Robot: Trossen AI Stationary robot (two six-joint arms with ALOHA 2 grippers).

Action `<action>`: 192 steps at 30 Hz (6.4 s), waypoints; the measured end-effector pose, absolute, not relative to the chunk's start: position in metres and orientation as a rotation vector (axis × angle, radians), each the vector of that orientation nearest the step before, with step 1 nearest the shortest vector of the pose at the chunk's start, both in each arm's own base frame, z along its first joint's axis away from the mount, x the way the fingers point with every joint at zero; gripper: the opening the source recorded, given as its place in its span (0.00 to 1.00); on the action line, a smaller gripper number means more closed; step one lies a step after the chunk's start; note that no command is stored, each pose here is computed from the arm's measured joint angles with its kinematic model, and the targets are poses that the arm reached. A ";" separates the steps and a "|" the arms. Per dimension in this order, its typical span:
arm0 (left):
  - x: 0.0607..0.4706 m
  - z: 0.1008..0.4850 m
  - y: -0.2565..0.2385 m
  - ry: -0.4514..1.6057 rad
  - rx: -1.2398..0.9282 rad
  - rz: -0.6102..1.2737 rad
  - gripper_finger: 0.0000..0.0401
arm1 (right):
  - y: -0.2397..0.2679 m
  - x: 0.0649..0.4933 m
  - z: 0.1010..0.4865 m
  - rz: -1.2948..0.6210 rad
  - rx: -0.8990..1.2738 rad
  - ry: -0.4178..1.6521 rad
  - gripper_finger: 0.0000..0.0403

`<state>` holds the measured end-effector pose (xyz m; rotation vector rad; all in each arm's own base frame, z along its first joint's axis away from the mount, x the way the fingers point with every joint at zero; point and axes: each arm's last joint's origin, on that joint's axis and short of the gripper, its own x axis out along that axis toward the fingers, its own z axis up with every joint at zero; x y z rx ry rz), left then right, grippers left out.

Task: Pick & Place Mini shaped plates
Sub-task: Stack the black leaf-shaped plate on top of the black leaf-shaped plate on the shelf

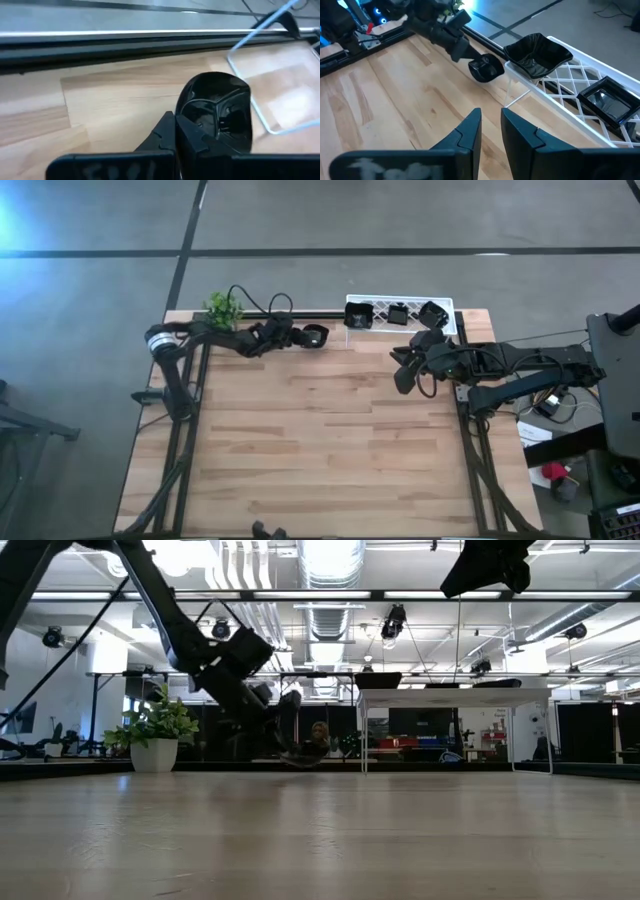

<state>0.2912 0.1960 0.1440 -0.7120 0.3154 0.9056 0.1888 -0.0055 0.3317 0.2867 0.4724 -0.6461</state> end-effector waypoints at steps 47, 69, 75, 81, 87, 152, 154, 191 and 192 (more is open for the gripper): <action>0.432 0.159 0.001 0.757 -0.393 0.167 0.00 | 0.000 0.191 0.322 -0.455 0.361 0.570 0.17; 0.432 0.162 0.002 0.761 -0.398 0.171 0.00 | 0.000 0.191 0.319 -0.456 0.360 0.580 0.17; 0.431 0.162 0.003 0.762 -0.403 0.175 0.00 | 0.000 0.191 0.319 -0.455 0.359 0.580 0.17; 0.431 0.162 0.005 0.759 -0.390 0.184 0.00 | 0.000 0.191 0.319 -0.456 0.359 0.580 0.17; 0.431 0.162 0.006 0.756 -0.400 0.204 0.00 | 0.000 0.191 0.319 -0.456 0.359 0.579 0.17; 0.275 0.284 -0.080 0.427 -0.008 0.276 0.19 | 0.033 0.275 0.193 -0.330 0.423 0.895 0.17; 0.275 0.284 -0.080 0.424 -0.007 0.275 0.19 | 0.029 0.278 0.185 -0.362 0.443 0.921 0.17; 0.275 0.284 -0.080 0.421 -0.004 0.272 0.19 | 0.014 0.292 0.134 -0.415 0.503 1.092 0.17; 0.275 0.284 -0.080 0.421 -0.004 0.272 0.19 | 0.014 0.292 0.134 -0.415 0.504 1.092 0.16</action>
